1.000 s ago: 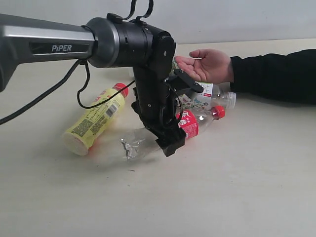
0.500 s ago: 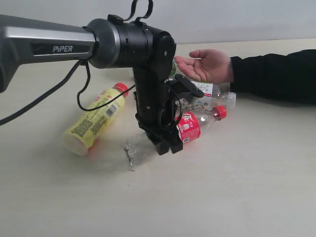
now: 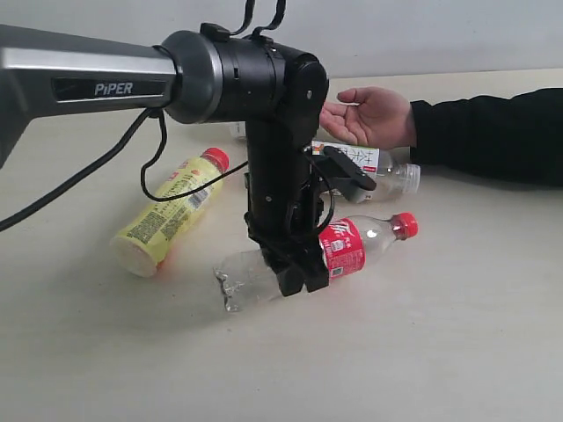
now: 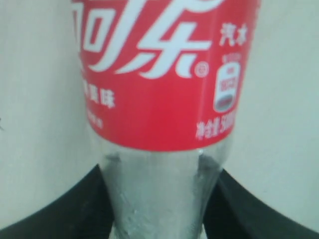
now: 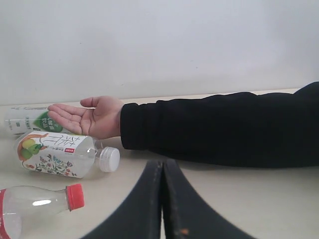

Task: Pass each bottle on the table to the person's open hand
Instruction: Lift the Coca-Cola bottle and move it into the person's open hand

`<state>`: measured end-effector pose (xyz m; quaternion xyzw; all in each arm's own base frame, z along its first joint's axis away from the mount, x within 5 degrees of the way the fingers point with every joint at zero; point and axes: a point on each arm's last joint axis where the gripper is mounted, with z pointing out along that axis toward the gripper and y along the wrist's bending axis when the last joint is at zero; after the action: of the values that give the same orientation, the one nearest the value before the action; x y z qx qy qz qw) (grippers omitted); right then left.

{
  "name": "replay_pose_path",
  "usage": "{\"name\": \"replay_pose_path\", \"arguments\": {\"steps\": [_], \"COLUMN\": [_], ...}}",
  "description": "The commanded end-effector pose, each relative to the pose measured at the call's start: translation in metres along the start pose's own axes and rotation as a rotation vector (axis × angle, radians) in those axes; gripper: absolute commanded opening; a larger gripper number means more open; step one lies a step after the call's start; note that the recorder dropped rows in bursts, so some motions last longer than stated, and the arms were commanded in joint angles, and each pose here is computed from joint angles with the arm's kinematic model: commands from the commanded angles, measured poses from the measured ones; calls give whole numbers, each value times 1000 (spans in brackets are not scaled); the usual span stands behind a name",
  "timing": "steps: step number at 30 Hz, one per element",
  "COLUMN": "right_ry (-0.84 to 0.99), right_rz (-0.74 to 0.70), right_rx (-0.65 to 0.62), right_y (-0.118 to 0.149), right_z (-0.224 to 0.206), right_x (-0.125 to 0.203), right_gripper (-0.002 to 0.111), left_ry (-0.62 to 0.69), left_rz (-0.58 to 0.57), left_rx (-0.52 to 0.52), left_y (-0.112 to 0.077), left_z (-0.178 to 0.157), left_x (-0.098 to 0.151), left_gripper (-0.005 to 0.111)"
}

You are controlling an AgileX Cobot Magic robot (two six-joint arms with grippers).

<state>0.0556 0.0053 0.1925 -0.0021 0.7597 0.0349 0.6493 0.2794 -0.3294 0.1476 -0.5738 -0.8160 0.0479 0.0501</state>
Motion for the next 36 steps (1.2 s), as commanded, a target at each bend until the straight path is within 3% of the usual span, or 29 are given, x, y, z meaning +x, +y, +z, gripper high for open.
{"name": "replay_pose_path", "arguments": {"steps": [1,5,7,12,14,16,19,25,30,36], "right_ry": [-5,-5,-5,-5,-5,-5,-5,-5,-5,-5], "right_rz": [-1,-1,-1,-1,-1,-1,-1,-1,-1,-1], "right_rx": [-2,-2,-2,-2,-2,-2,-2,-2,-2,-2], "right_y": [0,0,0,0,0,0,0,0,0,0], "right_z": [0,0,0,0,0,0,0,0,0,0], "right_x": [1,1,1,1,1,1,1,1,1,1], "right_gripper": [0,0,0,0,0,0,0,0,0,0], "left_ry": [-84,-220,-357,-885,-988,-1027,-1045,-1100,-1135,-1168], "left_rz": [-38,-144,-266,-622,-742,-847,-930,-1097,-1178,-1225], "left_rx": [-8,-30,-57,-10,71,194,289,387,381,401], "left_y": [-27,-36,-33,-6,12,33,57,93,107,112], "left_z": [-38,-81,-102,-142,-146,-139,-122,-80,-50,-43], "left_x": [-2,-8,-20,-52,-58,-63,-69,-78,-86,-88], "left_gripper": [0,0,0,0,0,0,0,0,1,23]}}
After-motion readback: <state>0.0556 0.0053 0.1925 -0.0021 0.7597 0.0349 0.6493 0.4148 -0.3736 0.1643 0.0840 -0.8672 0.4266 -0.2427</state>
